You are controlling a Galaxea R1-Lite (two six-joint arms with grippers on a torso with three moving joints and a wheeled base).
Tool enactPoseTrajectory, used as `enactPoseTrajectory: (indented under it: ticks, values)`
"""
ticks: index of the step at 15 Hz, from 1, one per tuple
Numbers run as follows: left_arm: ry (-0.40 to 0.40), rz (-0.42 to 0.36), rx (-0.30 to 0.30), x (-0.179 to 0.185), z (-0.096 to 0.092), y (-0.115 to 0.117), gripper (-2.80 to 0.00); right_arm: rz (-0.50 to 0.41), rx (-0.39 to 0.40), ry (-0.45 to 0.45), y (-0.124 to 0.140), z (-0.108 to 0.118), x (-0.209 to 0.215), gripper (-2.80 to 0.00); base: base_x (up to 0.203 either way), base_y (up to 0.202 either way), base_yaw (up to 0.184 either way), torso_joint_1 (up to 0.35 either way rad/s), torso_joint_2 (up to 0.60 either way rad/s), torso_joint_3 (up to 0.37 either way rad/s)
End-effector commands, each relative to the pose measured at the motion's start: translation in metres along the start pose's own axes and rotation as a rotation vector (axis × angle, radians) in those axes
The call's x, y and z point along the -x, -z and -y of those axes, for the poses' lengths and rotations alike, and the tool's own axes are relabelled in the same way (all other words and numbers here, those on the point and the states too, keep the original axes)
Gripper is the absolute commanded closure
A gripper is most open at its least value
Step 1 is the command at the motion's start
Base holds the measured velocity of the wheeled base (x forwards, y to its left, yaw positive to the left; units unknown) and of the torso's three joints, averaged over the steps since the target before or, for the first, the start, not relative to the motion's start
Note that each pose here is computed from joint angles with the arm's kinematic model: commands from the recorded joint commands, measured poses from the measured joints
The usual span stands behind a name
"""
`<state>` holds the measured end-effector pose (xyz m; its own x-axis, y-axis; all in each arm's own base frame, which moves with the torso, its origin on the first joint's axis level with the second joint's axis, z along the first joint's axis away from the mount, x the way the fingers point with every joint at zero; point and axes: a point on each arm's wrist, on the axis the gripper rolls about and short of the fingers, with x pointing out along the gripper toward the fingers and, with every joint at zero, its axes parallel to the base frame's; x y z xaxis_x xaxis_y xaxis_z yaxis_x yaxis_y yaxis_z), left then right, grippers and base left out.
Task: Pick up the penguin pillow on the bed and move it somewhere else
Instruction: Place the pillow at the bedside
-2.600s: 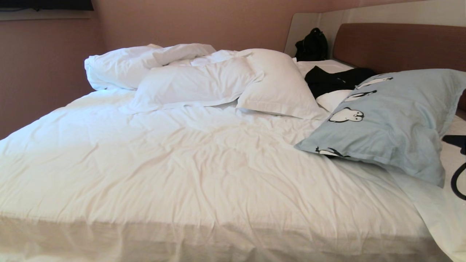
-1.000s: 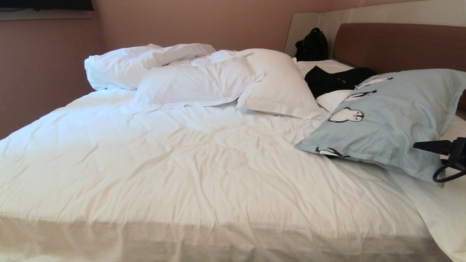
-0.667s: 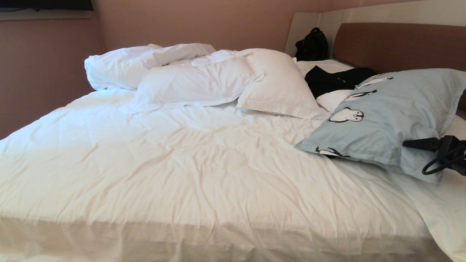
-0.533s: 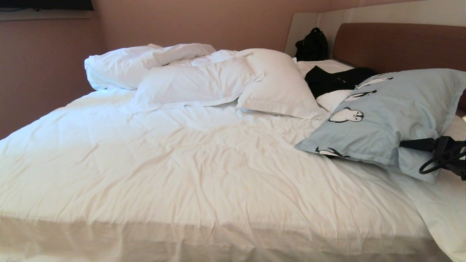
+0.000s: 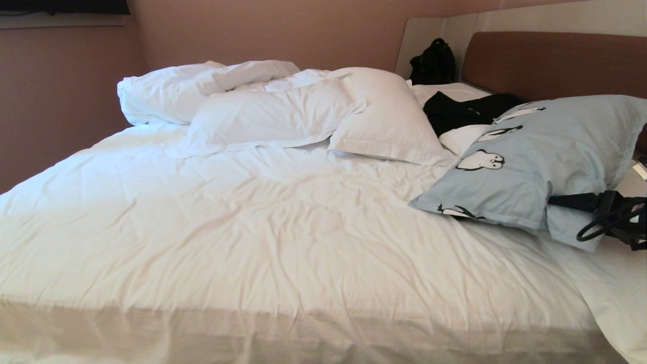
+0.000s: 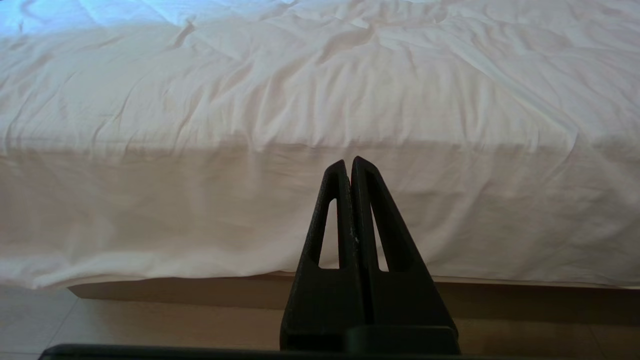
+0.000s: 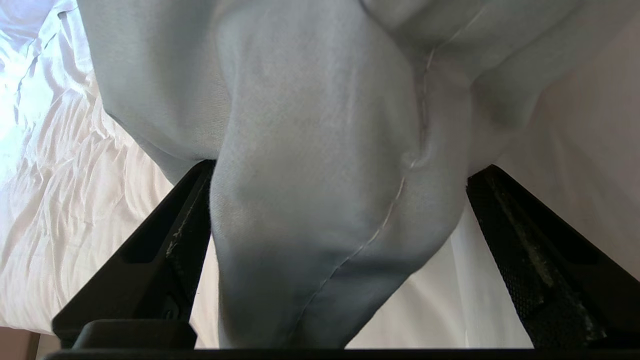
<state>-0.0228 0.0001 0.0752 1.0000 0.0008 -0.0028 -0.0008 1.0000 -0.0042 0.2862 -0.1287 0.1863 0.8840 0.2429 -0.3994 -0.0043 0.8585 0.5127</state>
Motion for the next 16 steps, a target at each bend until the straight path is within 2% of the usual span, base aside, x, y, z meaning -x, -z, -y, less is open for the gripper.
enactPoseTrajectory:
  ticks: [1, 2, 3, 11, 16]
  values:
    - [-0.001, 0.000, 0.000, 0.000, 0.000, 0.000, 0.00, 0.005, 0.002, -0.006, 0.000, -0.003, 0.004, -2.80, 0.000, 0.000, 0.000, 0.000, 0.00, 0.000]
    - [-0.001, 0.000, 0.000, 0.000, 0.000, 0.000, 0.00, 0.010, 0.003, -0.007, 0.000, -0.005, 0.006, -2.80, 0.000, 0.000, 0.000, 0.000, 0.00, 0.000]
    - [-0.001, -0.002, 0.000, 0.000, 0.000, 0.000, 0.00, 0.013, 0.006, -0.009, -0.001, -0.006, 0.008, 0.00, 0.000, 0.000, 0.000, 0.000, 0.00, 0.000]
    - [-0.001, 0.000, 0.000, 0.000, 0.000, 0.000, 0.00, 0.030, 0.018, -0.021, -0.002, -0.016, 0.018, 0.00, 0.000, 0.000, 0.000, 0.000, 0.00, 0.000]
    - [-0.001, 0.000, 0.000, 0.000, 0.000, 0.000, 0.00, 0.059, -0.013, -0.015, -0.009, -0.018, 0.020, 0.00, 0.000, 0.000, 0.000, 0.000, 0.00, 0.000]
